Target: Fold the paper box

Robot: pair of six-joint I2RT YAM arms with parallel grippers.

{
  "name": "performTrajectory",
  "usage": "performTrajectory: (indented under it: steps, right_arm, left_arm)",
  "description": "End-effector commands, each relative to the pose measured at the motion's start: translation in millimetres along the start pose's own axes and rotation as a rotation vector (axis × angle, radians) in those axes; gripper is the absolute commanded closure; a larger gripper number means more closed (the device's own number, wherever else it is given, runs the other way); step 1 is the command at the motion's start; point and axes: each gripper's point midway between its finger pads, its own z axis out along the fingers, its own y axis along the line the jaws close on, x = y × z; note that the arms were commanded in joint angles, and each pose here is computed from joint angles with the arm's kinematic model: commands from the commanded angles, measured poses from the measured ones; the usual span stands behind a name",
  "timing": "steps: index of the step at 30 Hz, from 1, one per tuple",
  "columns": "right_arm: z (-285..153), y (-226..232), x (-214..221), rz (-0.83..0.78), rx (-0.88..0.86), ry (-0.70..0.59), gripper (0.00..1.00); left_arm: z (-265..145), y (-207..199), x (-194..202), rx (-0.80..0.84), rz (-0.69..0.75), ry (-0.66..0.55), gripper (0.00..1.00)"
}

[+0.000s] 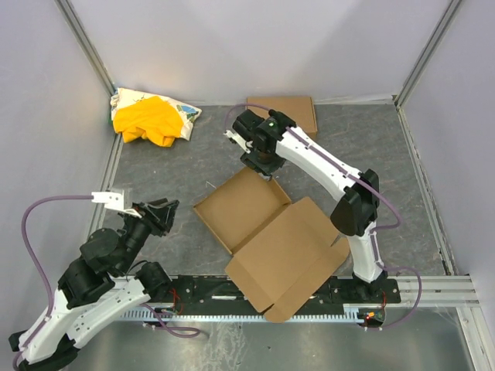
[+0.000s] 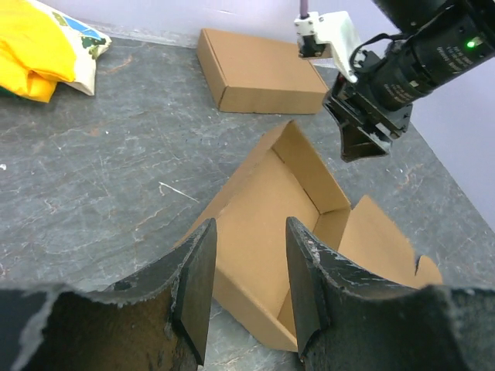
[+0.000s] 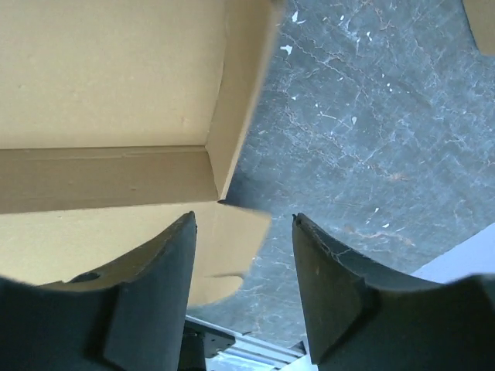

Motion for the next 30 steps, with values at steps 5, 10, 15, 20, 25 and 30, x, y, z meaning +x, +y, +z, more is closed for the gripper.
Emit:
performTrajectory:
  steps: [5,10,15,20,25,30]
  right_arm:
    - [-71.1,-25.0,-20.8,0.169,0.074,-0.273,0.01]
    - [-74.2,18.5,-56.6,0.579,-0.193,-0.535,0.01]
    - [-55.9,77.0,-108.8,0.831,-0.505,-0.7,0.01]
    - [-49.7,129.0,-126.0,0.525,-0.323,-0.734,0.0]
    - [-30.6,189.2,-88.7,0.2,-0.398,-0.613,0.11]
    - [-8.7,220.2,-60.1,0.06,-0.421,-0.507,0.26]
  left_arm:
    - [-11.5,21.2,-6.6,-0.047,-0.007,-0.096,0.52]
    - [-15.8,25.8,-1.7,-0.048,-0.036,-0.104,0.52]
    - [-15.6,26.9,-0.3,-0.054,-0.043,-0.102,0.52]
    - [-15.8,28.1,0.3,-0.06,-0.048,-0.102,0.52]
    - [-18.3,32.8,-1.1,-0.077,-0.063,-0.116,0.52]
    - [-19.4,35.6,-1.6,-0.09,-0.069,-0.121,0.52]
